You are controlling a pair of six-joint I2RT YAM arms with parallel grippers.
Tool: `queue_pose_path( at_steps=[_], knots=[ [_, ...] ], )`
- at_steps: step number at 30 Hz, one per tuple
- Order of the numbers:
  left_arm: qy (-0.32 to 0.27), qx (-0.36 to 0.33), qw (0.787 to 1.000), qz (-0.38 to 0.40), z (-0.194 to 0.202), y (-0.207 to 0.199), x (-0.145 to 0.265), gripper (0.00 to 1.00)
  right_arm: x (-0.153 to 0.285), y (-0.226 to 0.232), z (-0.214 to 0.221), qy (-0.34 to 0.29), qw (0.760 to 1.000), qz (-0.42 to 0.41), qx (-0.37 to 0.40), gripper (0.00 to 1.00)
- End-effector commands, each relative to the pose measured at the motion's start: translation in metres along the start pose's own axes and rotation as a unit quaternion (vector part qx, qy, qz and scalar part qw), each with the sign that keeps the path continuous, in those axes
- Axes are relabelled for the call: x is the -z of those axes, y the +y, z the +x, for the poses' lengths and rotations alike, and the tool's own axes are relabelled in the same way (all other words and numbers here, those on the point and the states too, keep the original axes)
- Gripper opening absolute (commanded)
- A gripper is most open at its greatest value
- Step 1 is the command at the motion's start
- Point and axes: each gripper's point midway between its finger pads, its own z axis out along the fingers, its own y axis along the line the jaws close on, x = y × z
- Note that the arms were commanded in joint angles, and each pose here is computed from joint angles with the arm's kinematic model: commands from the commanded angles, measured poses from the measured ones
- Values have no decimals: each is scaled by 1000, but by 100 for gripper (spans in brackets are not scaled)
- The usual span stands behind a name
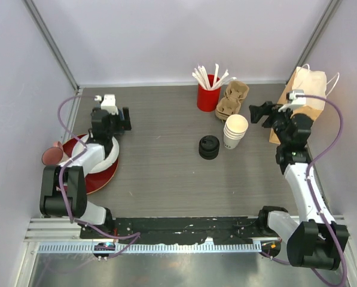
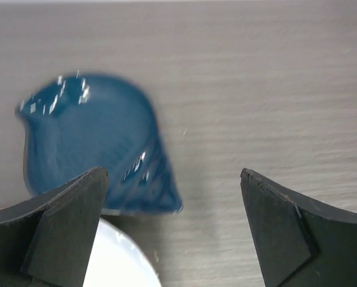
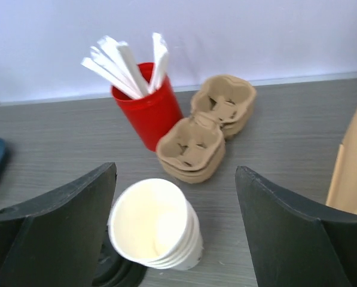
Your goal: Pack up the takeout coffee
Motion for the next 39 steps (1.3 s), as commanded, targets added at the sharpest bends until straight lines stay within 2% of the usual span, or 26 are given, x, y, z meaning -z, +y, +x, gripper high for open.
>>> queue_pose_path(
  at_steps=[1,4,5,7,8,11,13,19,25,32,37,39],
  knots=[
    [60,0,993,97,-36,-34,19,97,14,36,-11,112,992,-48,-27,80],
    [87,13,984,154,-66,-56,41,92,20,46,-4,189,981,-31,-15,72],
    [109,17,977,182,-76,-66,55,91,30,45,12,236,971,-17,-18,71],
    [132,17,969,207,-85,-75,70,89,27,60,18,278,960,-12,18,71],
    [154,16,963,219,-90,-81,83,88,35,59,32,318,948,0,28,71],
    [184,3,952,244,-93,-92,109,86,33,73,36,354,933,4,64,70],
    [186,-13,949,254,-95,-97,121,86,28,73,47,374,925,11,70,63],
    [203,-17,944,260,-85,-101,141,86,12,87,59,398,913,-23,85,57],
    [215,-17,943,254,-77,-99,139,85,-10,88,75,408,906,-37,102,51],
    [219,-18,944,247,-74,-97,132,84,-20,84,89,424,899,-30,105,36],
    [220,-18,943,248,-72,-97,130,84,-24,83,93,426,898,-28,106,35],
    [221,-17,943,247,-71,-97,129,83,-24,84,94,427,898,-29,106,29]
  ],
)
